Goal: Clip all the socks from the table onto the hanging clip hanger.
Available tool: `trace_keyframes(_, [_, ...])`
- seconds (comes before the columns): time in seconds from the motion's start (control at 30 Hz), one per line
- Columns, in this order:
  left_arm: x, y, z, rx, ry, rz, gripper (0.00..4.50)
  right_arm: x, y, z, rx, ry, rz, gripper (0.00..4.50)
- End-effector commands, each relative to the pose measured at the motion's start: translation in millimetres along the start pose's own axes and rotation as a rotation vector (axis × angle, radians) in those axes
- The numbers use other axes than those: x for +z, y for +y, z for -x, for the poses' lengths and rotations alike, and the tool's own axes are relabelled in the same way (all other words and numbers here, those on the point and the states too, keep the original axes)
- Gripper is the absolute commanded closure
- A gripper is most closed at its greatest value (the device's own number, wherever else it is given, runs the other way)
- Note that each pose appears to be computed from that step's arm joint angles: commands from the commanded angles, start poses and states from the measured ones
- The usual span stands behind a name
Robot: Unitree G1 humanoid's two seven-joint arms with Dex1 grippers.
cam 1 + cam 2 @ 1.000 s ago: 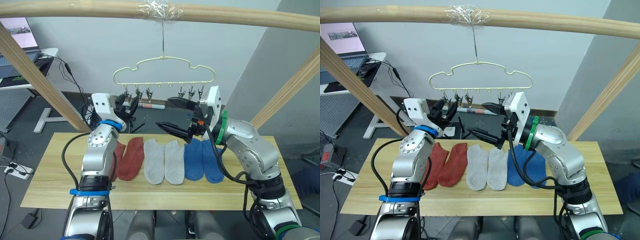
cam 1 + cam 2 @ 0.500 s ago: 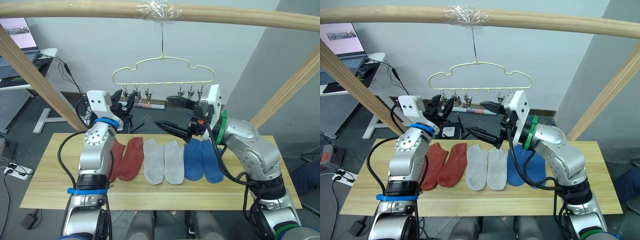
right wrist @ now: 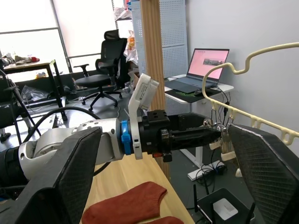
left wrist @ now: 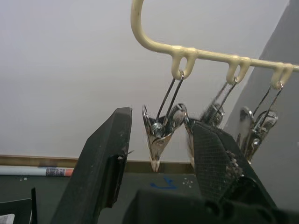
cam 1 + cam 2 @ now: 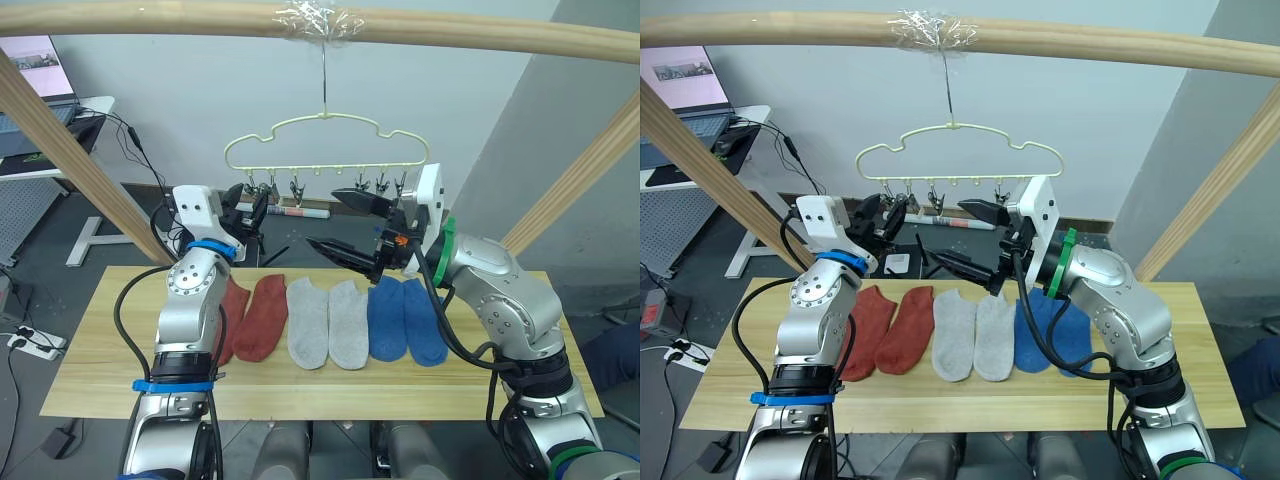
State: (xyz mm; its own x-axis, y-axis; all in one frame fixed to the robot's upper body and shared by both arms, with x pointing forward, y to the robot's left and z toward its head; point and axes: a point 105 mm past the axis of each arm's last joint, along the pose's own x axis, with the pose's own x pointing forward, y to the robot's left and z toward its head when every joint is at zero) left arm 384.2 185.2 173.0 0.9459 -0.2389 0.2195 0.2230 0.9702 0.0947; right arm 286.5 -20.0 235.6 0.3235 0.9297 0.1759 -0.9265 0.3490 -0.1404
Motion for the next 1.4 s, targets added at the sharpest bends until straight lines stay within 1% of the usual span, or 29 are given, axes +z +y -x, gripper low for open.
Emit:
trace_keyframes(0.03, [13.2,-1.1,5.8,-0.007,-0.046,-0.001,2.18,16.6,1.3,2.2,-0.001,-0.05,0.035,0.0])
trace_keyframes(0.23, [12.3,0.7,6.7,-0.001,-0.034,-0.002,2.18,17.5,2.6,1.8,0.006,-0.05,0.033,0.0])
trace_keyframes(0.53, [23.1,-0.2,-12.9,0.004,-0.078,0.002,2.18,23.8,-0.5,-1.5,0.003,-0.069,0.026,0.0])
trace_keyframes(0.73, [24.5,0.8,-15.9,0.008,-0.088,0.006,2.18,25.3,1.0,-0.7,0.012,-0.063,0.031,0.0])
trace_keyframes(0.9, [18.0,3.6,-12.2,0.028,-0.074,0.02,2.18,26.5,1.5,-0.5,0.013,-0.065,0.031,0.0])
trace_keyframes(1.13, [19.7,3.9,-7.9,0.039,-0.082,0.022,2.18,25.8,0.2,0.3,0.009,-0.061,0.024,0.0])
trace_keyframes(1.3, [18.1,-10.7,7.2,-0.025,-0.067,0.06,2.18,25.9,-0.2,0.8,0.008,-0.06,0.023,0.0])
trace_keyframes(1.4, [12.3,-3.0,15.3,0.016,-0.04,0.039,2.18,26.1,-0.8,0.5,0.006,-0.061,0.017,0.0])
